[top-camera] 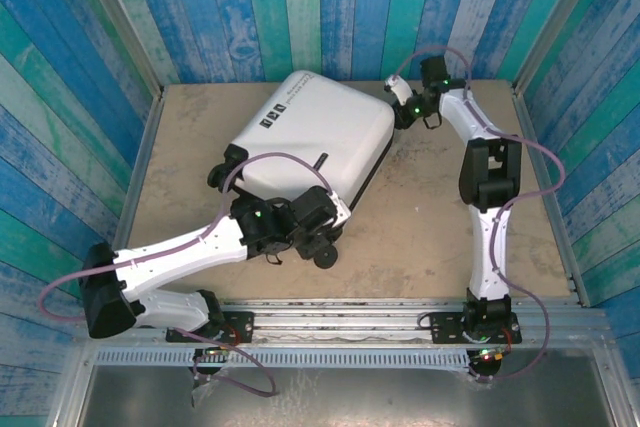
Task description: Pack the luggage
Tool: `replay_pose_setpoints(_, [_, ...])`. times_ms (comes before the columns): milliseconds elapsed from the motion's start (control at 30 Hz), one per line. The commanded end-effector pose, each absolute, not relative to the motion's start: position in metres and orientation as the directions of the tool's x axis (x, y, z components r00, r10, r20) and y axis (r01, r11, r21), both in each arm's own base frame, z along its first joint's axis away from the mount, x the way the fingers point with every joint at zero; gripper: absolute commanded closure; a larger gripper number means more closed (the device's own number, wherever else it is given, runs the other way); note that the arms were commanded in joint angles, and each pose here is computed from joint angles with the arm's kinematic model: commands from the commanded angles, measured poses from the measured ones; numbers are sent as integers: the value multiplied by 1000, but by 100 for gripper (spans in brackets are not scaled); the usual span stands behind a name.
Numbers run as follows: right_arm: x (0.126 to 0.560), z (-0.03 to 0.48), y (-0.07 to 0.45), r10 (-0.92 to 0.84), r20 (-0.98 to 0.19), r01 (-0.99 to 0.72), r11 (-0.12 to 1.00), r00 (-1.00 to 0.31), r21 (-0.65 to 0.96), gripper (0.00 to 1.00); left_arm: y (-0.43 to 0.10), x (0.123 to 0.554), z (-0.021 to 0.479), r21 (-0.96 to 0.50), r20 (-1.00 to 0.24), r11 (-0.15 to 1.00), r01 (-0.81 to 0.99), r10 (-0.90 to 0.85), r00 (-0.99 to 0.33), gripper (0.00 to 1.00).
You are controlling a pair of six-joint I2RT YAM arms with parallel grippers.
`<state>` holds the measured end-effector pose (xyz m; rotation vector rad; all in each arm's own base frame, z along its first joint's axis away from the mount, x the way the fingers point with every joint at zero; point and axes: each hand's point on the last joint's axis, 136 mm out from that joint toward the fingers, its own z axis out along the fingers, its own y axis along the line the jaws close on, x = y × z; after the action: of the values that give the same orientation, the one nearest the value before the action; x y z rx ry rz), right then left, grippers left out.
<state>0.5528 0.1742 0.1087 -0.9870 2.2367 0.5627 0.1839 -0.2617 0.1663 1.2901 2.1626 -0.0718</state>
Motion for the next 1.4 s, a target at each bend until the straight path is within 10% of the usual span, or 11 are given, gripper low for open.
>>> replay_pose_setpoints(0, [577, 137, 173, -405, -719, -675, 728, -564, 119, 48, -270, 194, 199, 317, -612, 540, 780, 744, -267, 20])
replay_pose_setpoints(100, [584, 152, 160, -332, -726, -611, 777, -602, 151, 51, -262, 199, 226, 249, -688, 667, 702, 632, -356, 4])
replay_pose_setpoints(233, [584, 170, 165, -289, -745, -607, 772, -601, 190, 55, -237, 200, 258, 78, -768, 844, 530, 390, -508, 6])
replay_pose_setpoints(400, [578, 176, 181, -284, -746, -641, 729, -603, 241, 59, -151, 196, 261, -244, -770, 970, 3, -192, -608, 57])
replay_pose_setpoints(533, [569, 175, 195, -303, -739, -677, 685, -602, 271, 61, -77, 173, 214, -311, -680, 877, -366, -474, -560, 63])
replay_pose_setpoints(833, [536, 165, 204, -374, -716, -734, 618, -589, 281, 63, -83, 222, 137, -196, -558, 900, -389, -429, -711, 66])
replay_pose_setpoints(1367, [405, 185, 256, -555, -764, -940, 273, -329, 206, 62, -155, 453, 140, -145, -499, 989, -14, -86, -863, 56])
